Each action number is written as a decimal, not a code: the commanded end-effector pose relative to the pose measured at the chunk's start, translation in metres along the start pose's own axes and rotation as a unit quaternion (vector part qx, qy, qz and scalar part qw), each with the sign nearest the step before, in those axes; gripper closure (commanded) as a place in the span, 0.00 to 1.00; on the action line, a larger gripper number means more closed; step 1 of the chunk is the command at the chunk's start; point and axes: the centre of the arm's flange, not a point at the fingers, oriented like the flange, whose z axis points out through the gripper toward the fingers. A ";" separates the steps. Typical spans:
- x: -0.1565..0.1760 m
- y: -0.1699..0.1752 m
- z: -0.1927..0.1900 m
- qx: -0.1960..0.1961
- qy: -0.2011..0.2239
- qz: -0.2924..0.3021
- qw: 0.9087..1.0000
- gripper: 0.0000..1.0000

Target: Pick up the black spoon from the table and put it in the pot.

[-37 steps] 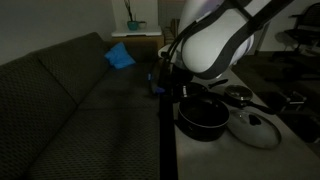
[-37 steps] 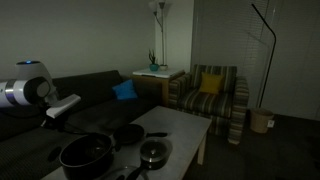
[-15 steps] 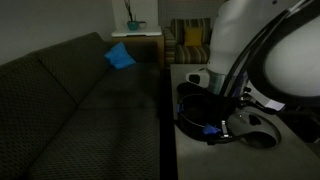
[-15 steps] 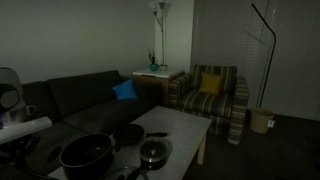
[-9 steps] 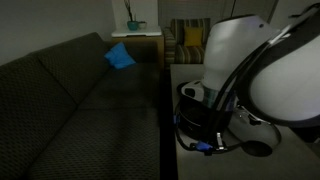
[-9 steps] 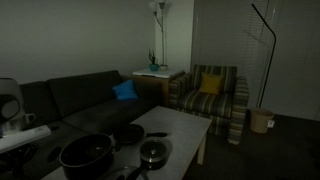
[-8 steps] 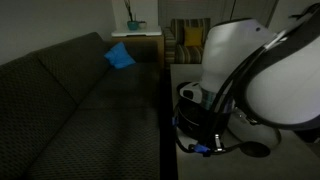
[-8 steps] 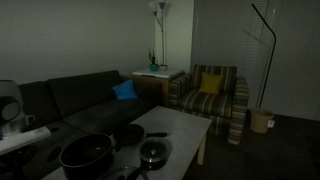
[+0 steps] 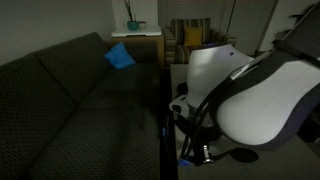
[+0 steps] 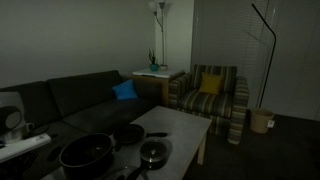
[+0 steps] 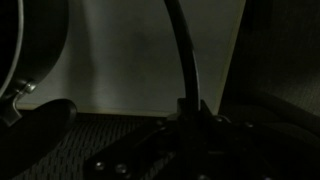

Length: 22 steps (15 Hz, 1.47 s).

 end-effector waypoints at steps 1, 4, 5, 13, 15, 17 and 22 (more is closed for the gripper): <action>0.004 0.017 0.019 0.009 -0.010 -0.008 1.000 0.97; -0.002 0.025 0.033 0.020 -0.019 -0.006 1.000 0.97; -0.007 0.030 0.040 0.023 -0.021 -0.006 1.000 0.97; -0.024 0.059 0.085 0.037 -0.017 -0.016 0.999 0.97; -0.026 0.062 0.083 0.036 -0.014 -0.019 0.999 0.97; -0.028 0.067 0.079 0.034 -0.012 -0.020 0.999 0.64; -0.031 0.072 0.062 0.023 -0.004 -0.023 0.999 0.34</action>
